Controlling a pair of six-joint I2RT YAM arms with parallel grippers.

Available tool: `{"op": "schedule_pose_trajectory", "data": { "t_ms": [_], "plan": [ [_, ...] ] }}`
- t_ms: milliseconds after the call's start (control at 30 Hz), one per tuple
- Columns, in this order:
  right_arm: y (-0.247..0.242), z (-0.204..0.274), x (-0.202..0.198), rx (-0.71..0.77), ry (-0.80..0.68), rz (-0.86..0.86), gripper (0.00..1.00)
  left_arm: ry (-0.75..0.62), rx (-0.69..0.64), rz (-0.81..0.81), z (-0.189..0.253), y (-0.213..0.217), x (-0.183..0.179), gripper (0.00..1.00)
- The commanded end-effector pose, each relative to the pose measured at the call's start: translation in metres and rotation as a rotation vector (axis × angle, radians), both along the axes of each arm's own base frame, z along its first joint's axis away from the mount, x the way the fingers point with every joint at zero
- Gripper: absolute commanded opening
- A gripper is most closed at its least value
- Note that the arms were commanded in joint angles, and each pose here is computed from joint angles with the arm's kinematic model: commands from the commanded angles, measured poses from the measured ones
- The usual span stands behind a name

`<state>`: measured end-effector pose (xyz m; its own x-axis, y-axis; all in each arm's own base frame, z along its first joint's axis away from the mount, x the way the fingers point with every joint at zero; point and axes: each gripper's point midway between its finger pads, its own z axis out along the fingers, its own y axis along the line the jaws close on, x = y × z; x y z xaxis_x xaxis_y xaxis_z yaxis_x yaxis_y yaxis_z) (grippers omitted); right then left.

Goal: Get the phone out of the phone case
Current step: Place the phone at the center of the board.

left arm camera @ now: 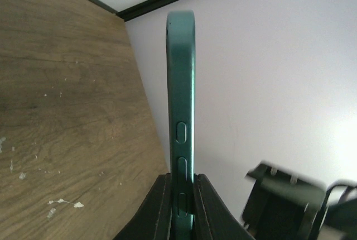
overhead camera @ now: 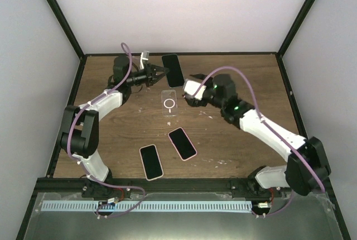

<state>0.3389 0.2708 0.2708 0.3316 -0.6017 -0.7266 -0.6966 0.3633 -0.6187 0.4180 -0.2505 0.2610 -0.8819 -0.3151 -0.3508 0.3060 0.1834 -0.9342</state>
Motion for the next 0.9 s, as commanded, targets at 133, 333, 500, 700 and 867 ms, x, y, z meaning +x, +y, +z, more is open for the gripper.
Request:
{"op": "schedule_pose_trajectory", "data": {
  "t_ms": [133, 333, 500, 700, 867],
  "plan": [
    [0.004, 0.039, -0.036, 0.335, 0.721, 0.212, 0.82, -0.511, -0.034, -0.116, 0.074, -0.015, -0.043, 0.0],
    [-0.008, 0.063, -0.011, 0.517, 0.965, 0.226, 0.74, -0.605, -0.061, -0.134, 0.092, -0.027, -0.06, 0.0],
    [-0.021, 0.079, 0.002, 0.61, 1.041, 0.245, 0.69, -0.651, -0.083, -0.147, 0.104, -0.035, -0.067, 0.0],
    [-0.018, 0.074, -0.007, 0.625, 1.141, 0.3, 0.56, -0.683, -0.086, -0.187, 0.107, -0.045, -0.079, 0.0],
    [-0.017, 0.072, -0.01, 0.639, 1.188, 0.314, 0.43, -0.672, -0.082, -0.195, 0.104, -0.049, -0.079, 0.0]
  ]
}}
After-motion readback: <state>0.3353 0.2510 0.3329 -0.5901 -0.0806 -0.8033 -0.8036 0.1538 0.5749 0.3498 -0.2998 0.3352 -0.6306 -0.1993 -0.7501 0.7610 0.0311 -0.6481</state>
